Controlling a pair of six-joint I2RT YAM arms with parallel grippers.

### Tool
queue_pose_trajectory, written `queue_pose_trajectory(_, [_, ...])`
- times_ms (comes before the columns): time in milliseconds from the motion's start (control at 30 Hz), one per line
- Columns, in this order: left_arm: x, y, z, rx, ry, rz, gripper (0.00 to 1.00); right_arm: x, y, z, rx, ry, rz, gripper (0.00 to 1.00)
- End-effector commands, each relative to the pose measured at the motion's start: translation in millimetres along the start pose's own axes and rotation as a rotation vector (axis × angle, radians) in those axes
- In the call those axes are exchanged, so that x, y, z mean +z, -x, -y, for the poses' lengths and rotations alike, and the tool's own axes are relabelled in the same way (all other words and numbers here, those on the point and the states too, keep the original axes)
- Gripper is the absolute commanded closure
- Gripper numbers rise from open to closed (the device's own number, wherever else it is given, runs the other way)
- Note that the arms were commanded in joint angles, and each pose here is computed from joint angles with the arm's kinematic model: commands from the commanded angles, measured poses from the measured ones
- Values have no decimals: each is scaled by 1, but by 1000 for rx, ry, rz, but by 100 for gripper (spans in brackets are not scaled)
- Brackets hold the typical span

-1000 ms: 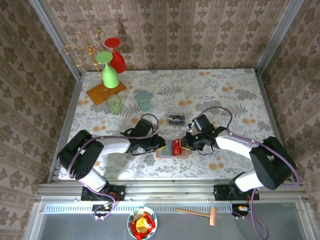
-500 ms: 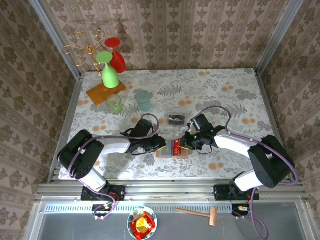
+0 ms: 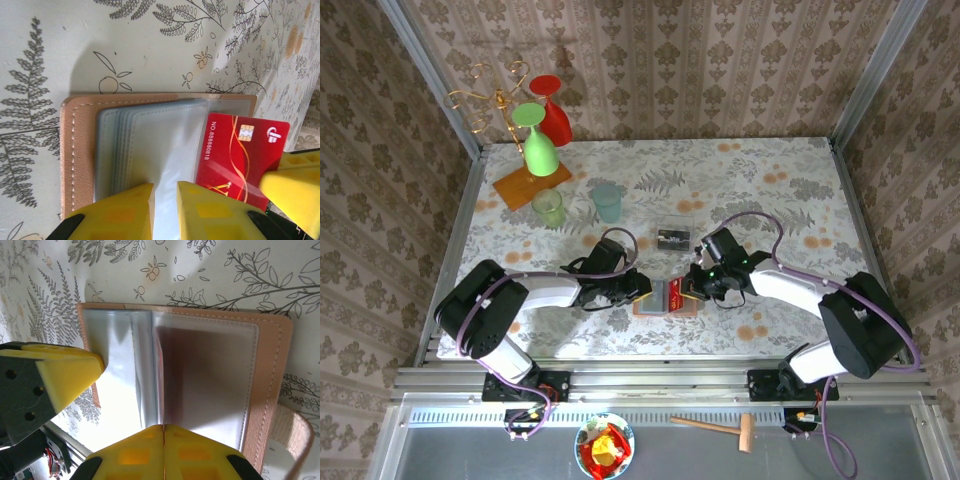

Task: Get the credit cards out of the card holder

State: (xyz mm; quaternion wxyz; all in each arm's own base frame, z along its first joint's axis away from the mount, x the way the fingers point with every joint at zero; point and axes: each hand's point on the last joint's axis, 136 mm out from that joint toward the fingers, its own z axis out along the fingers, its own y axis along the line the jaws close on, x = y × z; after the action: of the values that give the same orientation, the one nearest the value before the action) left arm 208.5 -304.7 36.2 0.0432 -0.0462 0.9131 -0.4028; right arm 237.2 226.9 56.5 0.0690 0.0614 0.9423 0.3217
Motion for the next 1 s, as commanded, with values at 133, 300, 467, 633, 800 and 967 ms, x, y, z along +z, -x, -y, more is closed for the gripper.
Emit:
queue_pose_trajectory(133, [-1,-7,-16,-26,56,-21,79,-35,12,-17,-97,-35,80,92])
queue_pose_trajectory(300, [-4,-5,-12,-21,55,-13,79,-48,21,-24,-219,-61,115,96])
queue_pose_trajectory(467, [-7,-7,-16,-22,62,-7,79,-65,33,-24,-351,-131,169,98])
queue_pose_trajectory(633, [-8,-8,-18,-28,61,-1,78,-79,44,-21,-417,-197,191,98])
queue_pose_trajectory(800, [-11,-1,-9,-14,49,15,77,-88,55,-29,-532,-215,227,99])
queue_pose_trajectory(967, [-16,9,2,5,32,33,76,-94,63,-36,-680,-246,177,100])
